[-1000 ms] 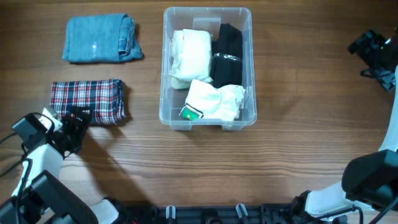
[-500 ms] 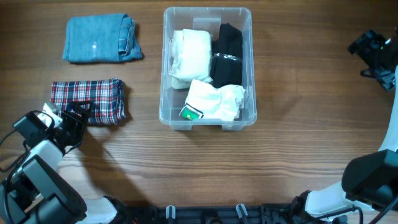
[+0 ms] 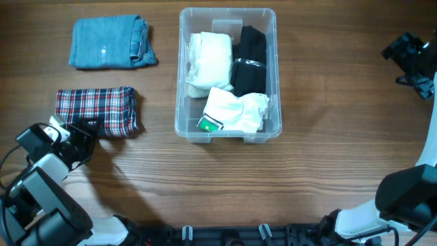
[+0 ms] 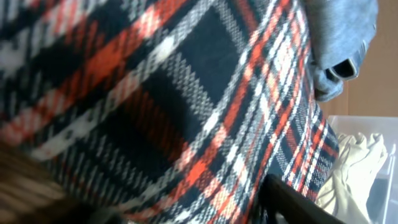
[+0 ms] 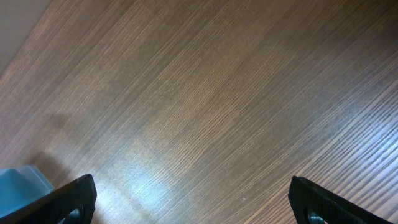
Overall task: Pack container
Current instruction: 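Lower the left gripper and grasp the red plaid shirt's edge, then lift the red plaid shirt with the left gripper toward the bin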
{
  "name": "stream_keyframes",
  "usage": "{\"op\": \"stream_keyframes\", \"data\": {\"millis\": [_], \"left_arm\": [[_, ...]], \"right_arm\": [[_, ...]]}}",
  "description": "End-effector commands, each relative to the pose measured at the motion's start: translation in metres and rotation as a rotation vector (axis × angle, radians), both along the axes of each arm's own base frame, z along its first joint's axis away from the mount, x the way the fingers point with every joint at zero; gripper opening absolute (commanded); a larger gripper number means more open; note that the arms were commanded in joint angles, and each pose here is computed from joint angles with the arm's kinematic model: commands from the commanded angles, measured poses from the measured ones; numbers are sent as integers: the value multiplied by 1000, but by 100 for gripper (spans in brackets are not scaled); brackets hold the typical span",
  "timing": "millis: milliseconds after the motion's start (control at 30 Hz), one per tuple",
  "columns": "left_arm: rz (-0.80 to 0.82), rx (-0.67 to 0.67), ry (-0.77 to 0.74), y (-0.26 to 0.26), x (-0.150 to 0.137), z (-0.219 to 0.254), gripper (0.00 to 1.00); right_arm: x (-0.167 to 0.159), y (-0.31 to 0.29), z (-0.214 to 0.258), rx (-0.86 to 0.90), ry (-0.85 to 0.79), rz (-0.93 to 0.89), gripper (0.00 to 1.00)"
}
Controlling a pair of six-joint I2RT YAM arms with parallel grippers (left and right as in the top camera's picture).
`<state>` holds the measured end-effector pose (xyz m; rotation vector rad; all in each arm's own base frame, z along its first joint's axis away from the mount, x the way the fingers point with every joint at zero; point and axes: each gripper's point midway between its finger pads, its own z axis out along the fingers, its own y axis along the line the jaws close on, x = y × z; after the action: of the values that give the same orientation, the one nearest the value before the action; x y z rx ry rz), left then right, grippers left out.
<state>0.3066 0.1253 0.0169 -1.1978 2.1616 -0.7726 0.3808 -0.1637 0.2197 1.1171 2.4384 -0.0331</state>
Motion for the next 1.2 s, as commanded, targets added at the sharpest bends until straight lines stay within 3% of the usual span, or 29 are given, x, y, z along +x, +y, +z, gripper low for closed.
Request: {"op": "stream_keyframes", "data": {"millis": [0, 200, 367, 800, 967, 1167], "left_arm": [[3, -11, 23, -2, -4, -7, 54], [-4, -23, 17, -4, -4, -6, 23], [-47, -78, -42, -15, 1, 4, 4], [-121, -167, -212, -35, 11, 57, 4], [-141, -88, -306, -40, 7, 105, 4], [-202, 12, -547, -63, -7, 203, 4]], "right_arm": [[2, 2, -4, 16, 2, -6, 100], [2, 2, -4, 16, 1, -6, 100], [2, 2, -4, 16, 2, -6, 100], [2, 2, -4, 16, 1, -6, 100], [2, 2, -4, 16, 2, -6, 100], [2, 2, -4, 16, 2, -6, 100]]}}
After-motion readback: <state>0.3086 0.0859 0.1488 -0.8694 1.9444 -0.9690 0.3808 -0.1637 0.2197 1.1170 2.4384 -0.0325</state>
